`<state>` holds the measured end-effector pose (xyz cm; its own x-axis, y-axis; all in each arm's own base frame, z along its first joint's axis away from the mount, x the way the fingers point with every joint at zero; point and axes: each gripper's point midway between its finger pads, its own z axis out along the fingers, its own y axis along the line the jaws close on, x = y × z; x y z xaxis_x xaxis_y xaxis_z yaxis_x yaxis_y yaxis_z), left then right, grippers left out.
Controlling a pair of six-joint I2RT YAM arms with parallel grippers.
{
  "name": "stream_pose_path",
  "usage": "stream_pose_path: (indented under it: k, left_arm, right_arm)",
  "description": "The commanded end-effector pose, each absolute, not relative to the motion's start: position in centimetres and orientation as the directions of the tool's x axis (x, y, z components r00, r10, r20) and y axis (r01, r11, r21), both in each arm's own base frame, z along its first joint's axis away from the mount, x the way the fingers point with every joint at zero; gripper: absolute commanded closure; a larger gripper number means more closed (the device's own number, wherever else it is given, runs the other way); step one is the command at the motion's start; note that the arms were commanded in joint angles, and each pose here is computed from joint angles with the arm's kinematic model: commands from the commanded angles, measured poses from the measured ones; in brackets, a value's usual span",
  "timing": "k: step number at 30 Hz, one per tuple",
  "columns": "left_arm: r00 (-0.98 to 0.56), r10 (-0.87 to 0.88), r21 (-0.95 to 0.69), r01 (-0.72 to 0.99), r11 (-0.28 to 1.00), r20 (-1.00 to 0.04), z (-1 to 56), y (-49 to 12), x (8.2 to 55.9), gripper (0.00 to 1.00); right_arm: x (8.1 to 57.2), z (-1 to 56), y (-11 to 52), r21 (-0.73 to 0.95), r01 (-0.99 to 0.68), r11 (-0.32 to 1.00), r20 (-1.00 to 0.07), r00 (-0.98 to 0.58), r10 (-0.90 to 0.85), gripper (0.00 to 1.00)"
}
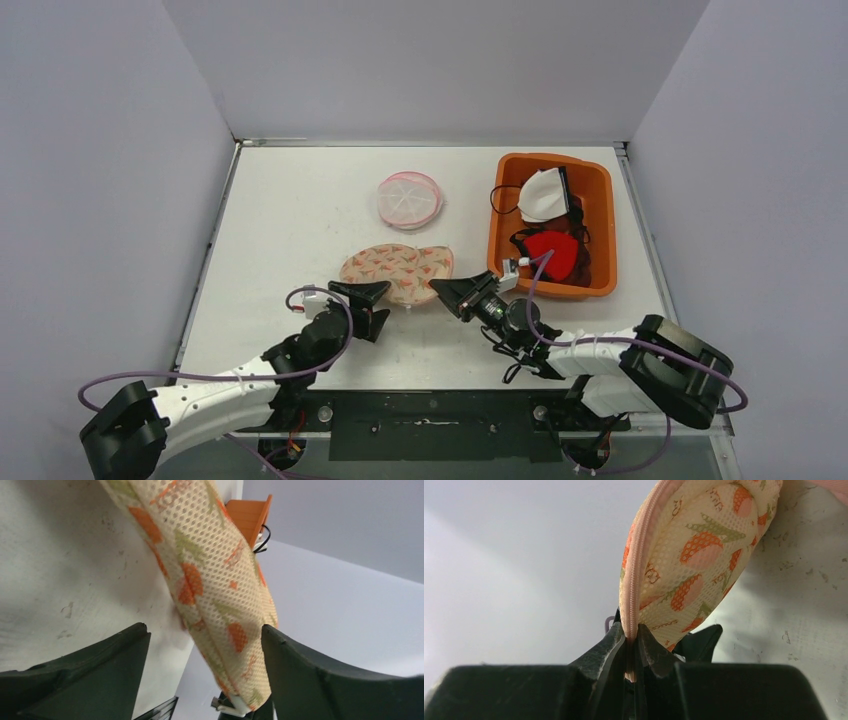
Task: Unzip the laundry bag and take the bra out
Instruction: Unzip the laundry bag at the center of the board.
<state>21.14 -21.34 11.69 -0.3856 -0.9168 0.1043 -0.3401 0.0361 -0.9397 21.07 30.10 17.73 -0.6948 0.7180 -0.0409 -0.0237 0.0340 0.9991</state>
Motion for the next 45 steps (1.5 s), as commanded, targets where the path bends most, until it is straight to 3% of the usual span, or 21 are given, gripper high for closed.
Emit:
stream_pose_path:
  k: [1, 4, 7, 13, 15, 26, 28, 29, 33, 35, 39, 41, 45]
  left_arm:
    - [-0.353, -0.916, -0.961, -0.256, -0.103, 0.192, 15.1, -21.3, 22.7, 0.24]
    - [-0.346, -0.921, -0.962, -0.255, -0.094, 0.181, 15.3, -21.1, 23.0, 0.37]
    - [-0.343, -0.923, -0.961, -0.262, -0.085, 0.175, 15.0, -21.1, 23.0, 0.4]
    - [-0.342, -0.925, -0.957, -0.282, -0.066, 0.164, 14.0, -21.2, 23.2, 0.19]
    - [-0.34, -0.926, -0.959, -0.278, -0.064, 0.161, 13.9, -21.2, 23.3, 0.27]
    - [-0.331, -0.936, -0.96, -0.278, -0.027, 0.122, 13.2, -20.4, 23.1, 1.0]
    - [-0.327, -0.939, -0.961, -0.277, -0.014, 0.108, 13.4, -20.1, 22.9, 1.0]
    - [-0.325, -0.942, -0.959, -0.283, 0.007, 0.089, 13.2, -19.8, 22.8, 1.0]
    - [-0.321, -0.947, -0.953, -0.288, 0.097, 0.0, 13.6, -18.8, 22.4, 1.0]
    - [-0.321, -0.943, -0.941, -0.284, 0.181, -0.085, 13.9, -18.0, 22.1, 1.0]
    - [-0.292, -0.935, -0.903, -0.315, 0.293, -0.202, 14.7, -15.8, 21.6, 1.0]
    - [-0.273, -0.926, -0.873, -0.342, 0.347, -0.261, 15.3, -14.7, 21.5, 1.0]
    - [-0.249, -0.889, -0.786, -0.415, 0.457, -0.385, 15.9, -12.3, 21.0, 1.0]
  right_arm:
    - [20.0, 22.6, 30.3, 0.975, -0.187, -0.12, -0.05, -0.712, 0.701, 0.95]
    - [19.7, 22.2, 30.6, 0.974, -0.192, -0.12, -0.057, -0.721, 0.69, 0.95]
    - [19.5, 22.2, 31.0, 0.973, -0.196, -0.125, -0.059, -0.727, 0.684, 0.95]
    - [19.1, 22.3, 31.8, 0.97, -0.199, -0.14, -0.056, -0.741, 0.669, 0.95]
    - [18.9, 22.4, 32.0, 0.969, -0.199, -0.149, -0.051, -0.745, 0.666, 0.95]
    - [18.7, 22.5, 31.9, 0.968, -0.23, -0.099, -0.107, -0.737, 0.667, 0.95]
    - [18.5, 22.6, 32.1, 0.964, -0.258, -0.056, -0.16, -0.737, 0.656, 0.95]
    - [18.4, 22.2, 32.3, 0.961, -0.278, -0.006, -0.209, -0.736, 0.644, 0.92]
    - [17.3, 22.2, 32.9, 0.91, -0.385, 0.153, -0.402, -0.733, 0.548, 0.32]
    - [17.0, 22.2, 32.9, 0.866, -0.431, 0.253, -0.498, -0.714, 0.492, 0.16]
    - [16.4, 22.5, 31.9, 0.696, -0.542, 0.471, -0.712, -0.61, 0.348, 0.01]
    - [16.2, 21.8, 31.3, 0.526, -0.595, 0.607, -0.828, -0.52, 0.208, 0.1]
    - [16.2, 19.2, 28.4, 0.151, -0.512, 0.845, -0.929, -0.367, -0.056, 0.1]
